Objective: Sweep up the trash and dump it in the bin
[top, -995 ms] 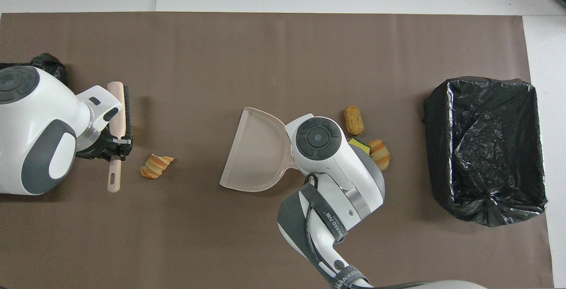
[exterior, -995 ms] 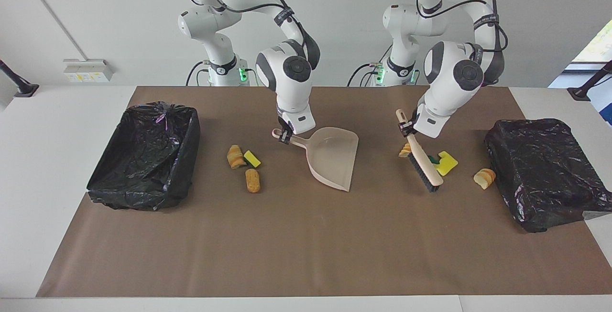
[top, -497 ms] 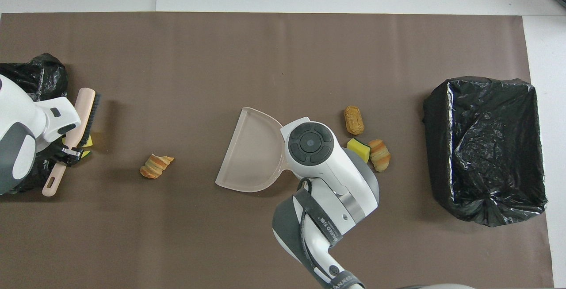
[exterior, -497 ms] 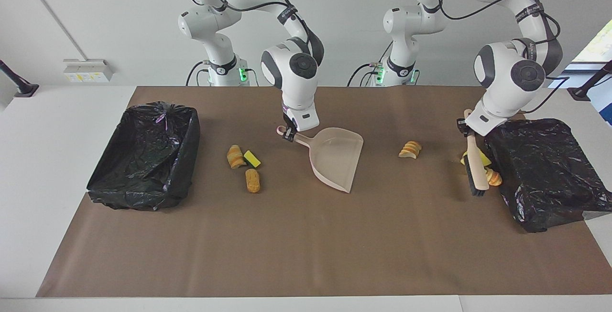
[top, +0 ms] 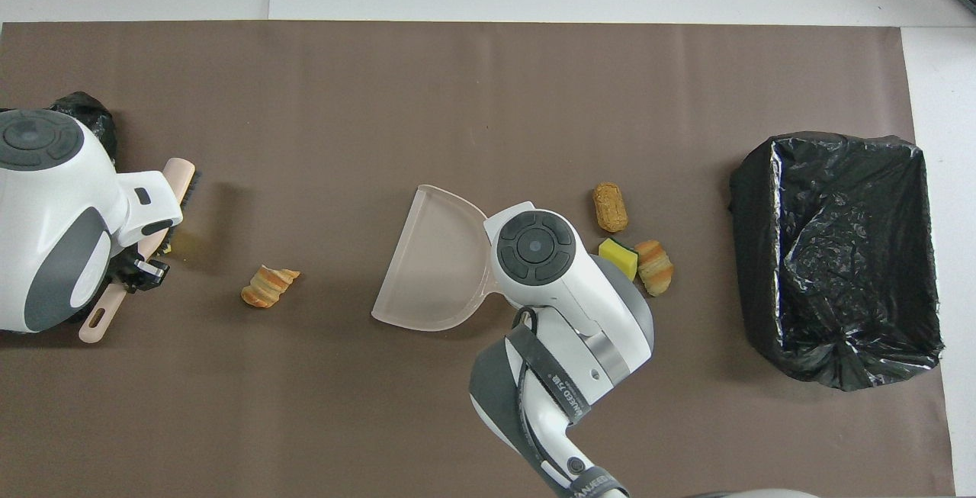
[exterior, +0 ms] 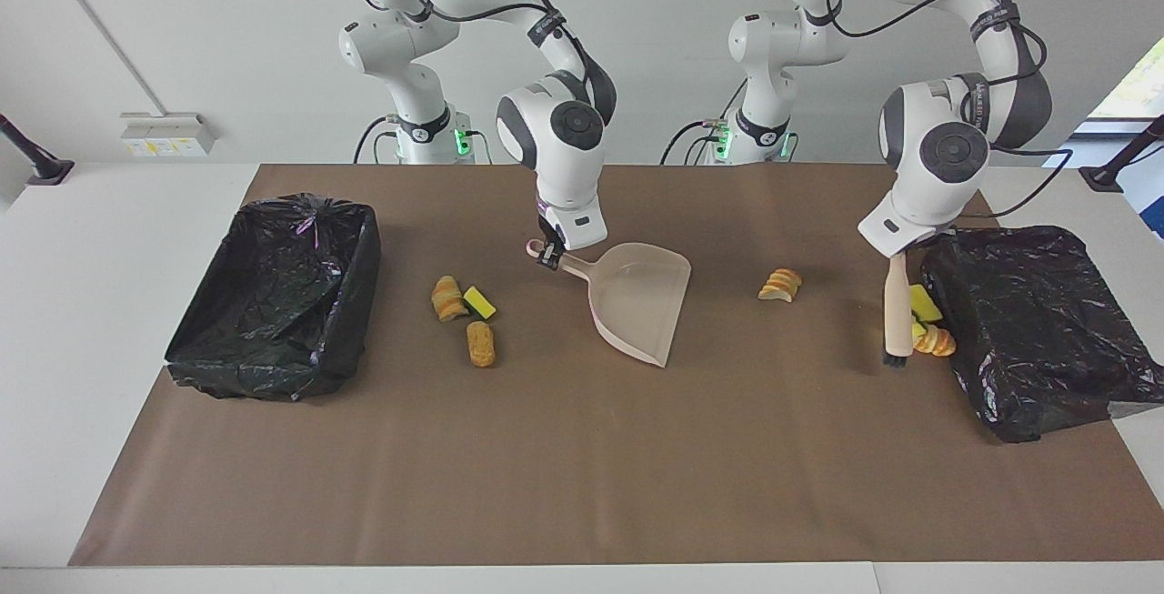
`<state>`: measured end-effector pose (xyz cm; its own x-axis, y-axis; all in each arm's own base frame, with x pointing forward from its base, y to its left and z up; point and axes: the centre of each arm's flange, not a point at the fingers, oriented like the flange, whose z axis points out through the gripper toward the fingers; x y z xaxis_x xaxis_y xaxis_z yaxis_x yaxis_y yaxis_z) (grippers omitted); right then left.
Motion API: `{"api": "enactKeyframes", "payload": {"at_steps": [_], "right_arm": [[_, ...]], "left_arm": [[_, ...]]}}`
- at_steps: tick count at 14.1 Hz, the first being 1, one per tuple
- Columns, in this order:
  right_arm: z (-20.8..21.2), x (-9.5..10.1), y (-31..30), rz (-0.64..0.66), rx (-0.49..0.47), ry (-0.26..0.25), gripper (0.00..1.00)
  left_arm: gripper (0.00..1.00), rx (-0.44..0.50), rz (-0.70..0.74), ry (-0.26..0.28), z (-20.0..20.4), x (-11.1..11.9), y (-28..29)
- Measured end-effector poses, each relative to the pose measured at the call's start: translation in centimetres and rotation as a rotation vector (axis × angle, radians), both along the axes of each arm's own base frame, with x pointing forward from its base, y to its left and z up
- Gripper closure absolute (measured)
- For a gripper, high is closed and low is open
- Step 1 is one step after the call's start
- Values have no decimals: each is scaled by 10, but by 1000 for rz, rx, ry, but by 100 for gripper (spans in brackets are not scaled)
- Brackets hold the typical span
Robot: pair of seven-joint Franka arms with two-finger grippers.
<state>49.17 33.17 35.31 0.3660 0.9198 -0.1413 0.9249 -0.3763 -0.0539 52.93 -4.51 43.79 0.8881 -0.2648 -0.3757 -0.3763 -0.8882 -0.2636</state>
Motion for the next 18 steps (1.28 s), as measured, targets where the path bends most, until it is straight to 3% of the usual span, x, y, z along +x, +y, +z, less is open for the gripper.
{"api": "enactKeyframes", "payload": {"at_steps": [2,6,11,18], "right_arm": [[0,0,0,0,0,0,67],[0,0,0,0,0,0,67],[0,0,0,0,0,0,67],[0,0,0,0,0,0,67]], "left_arm": [[74,9,-9,18,36,-7,-30],[74,1,39,-46,49,3,-16],[74,35,118,-78,-2,19,66],[74,104,203,-58,-69,-12,84]]}}
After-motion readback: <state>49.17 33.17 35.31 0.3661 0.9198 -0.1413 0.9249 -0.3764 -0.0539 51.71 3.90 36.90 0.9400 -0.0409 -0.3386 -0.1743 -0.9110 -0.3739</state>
